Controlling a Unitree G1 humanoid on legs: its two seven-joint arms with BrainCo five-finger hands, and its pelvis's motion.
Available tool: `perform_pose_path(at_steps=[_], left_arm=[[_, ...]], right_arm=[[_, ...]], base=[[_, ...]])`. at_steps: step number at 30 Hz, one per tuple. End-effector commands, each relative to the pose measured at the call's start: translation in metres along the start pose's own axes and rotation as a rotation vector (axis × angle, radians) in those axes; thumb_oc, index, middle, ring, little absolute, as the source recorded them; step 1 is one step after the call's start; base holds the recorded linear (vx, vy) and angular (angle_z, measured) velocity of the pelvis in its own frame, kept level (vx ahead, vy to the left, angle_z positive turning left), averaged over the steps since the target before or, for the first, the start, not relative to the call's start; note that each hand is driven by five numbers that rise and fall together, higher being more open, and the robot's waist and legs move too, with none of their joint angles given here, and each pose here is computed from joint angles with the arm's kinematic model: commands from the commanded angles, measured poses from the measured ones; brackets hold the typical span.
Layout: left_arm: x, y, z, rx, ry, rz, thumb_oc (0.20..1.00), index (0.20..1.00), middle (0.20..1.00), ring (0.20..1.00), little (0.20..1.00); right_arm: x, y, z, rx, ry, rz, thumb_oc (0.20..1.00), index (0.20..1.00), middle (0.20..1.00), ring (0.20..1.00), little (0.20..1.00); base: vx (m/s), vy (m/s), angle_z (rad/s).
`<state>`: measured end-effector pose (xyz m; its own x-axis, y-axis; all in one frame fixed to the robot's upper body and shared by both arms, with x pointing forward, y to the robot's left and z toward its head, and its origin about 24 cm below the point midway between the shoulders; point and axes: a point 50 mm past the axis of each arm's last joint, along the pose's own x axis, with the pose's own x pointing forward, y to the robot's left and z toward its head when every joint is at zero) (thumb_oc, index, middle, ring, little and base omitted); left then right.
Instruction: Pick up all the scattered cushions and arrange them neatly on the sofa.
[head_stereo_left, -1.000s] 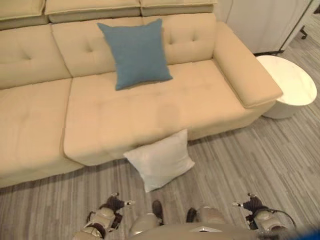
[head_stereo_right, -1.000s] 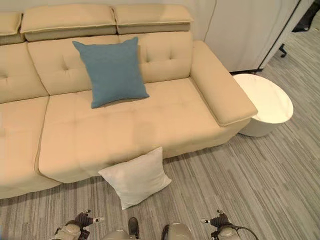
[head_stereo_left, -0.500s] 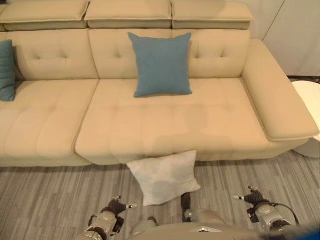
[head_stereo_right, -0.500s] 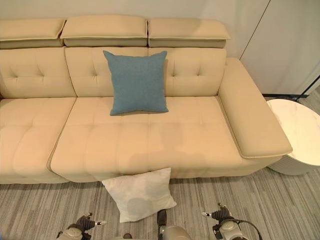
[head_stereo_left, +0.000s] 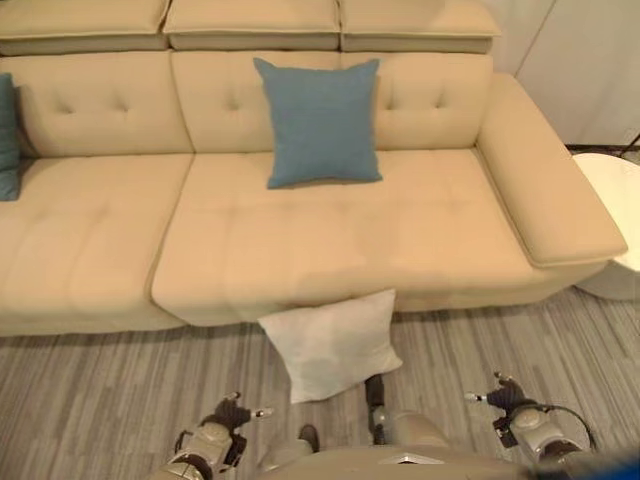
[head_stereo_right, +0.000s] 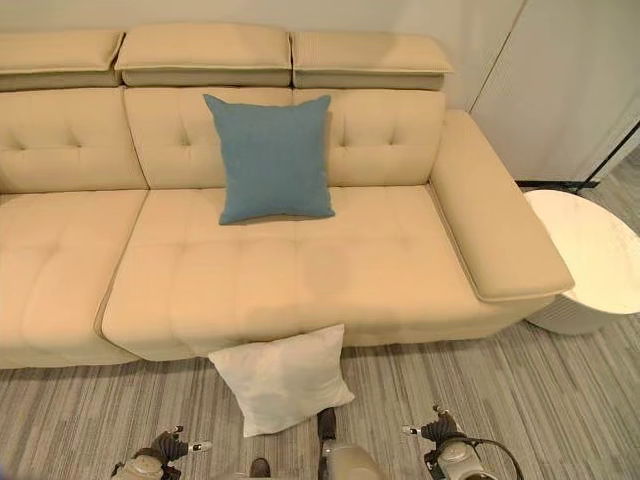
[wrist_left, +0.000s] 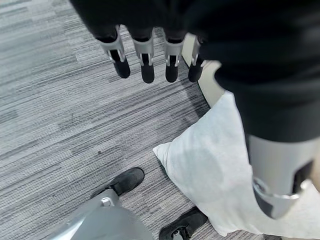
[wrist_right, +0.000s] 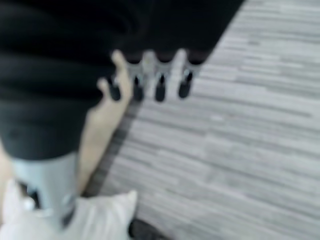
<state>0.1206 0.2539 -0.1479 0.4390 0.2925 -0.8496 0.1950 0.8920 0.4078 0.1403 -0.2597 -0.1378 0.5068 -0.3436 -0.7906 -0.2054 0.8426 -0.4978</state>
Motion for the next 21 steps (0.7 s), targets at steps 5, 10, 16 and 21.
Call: perform_pose_path(at_steps=[5,10,16,21], left_arm=[[0.001,0.017,-0.003,-0.004,0.009,0.048,1.0,1.0,1.0,1.0,1.0],[0.002,0.02,0.007,-0.017,-0.018,0.064,1.0,1.0,1.0,1.0,1.0],[0.004,0.026,0.024,-0.057,-0.078,0.103,1.0,1.0,1.0,1.0,1.0],[0.004,0.048,0.076,-0.255,-0.218,0.24,1.0,1.0,1.0,1.0,1.0]], right_arm=[[0.002,-0.011,0.007,-0.014,-0.025,-0.037,1.0,1.0,1.0,1.0,1.0],[0.003,-0.015,0.008,-0.005,-0.036,-0.049,1.0,1.0,1.0,1.0,1.0],[0.003,-0.016,0.011,0.004,-0.048,-0.062,1.0,1.0,1.0,1.0,1.0],[0.006,-0.037,0.068,0.111,-0.21,-0.167,1.0,1.0,1.0,1.0,1.0]], base=[[0.05,-0.071,0.05],[0.01,-0.045,0.04],[0.02,-0.021,0.03],[-0.32,-0.037,0.14]])
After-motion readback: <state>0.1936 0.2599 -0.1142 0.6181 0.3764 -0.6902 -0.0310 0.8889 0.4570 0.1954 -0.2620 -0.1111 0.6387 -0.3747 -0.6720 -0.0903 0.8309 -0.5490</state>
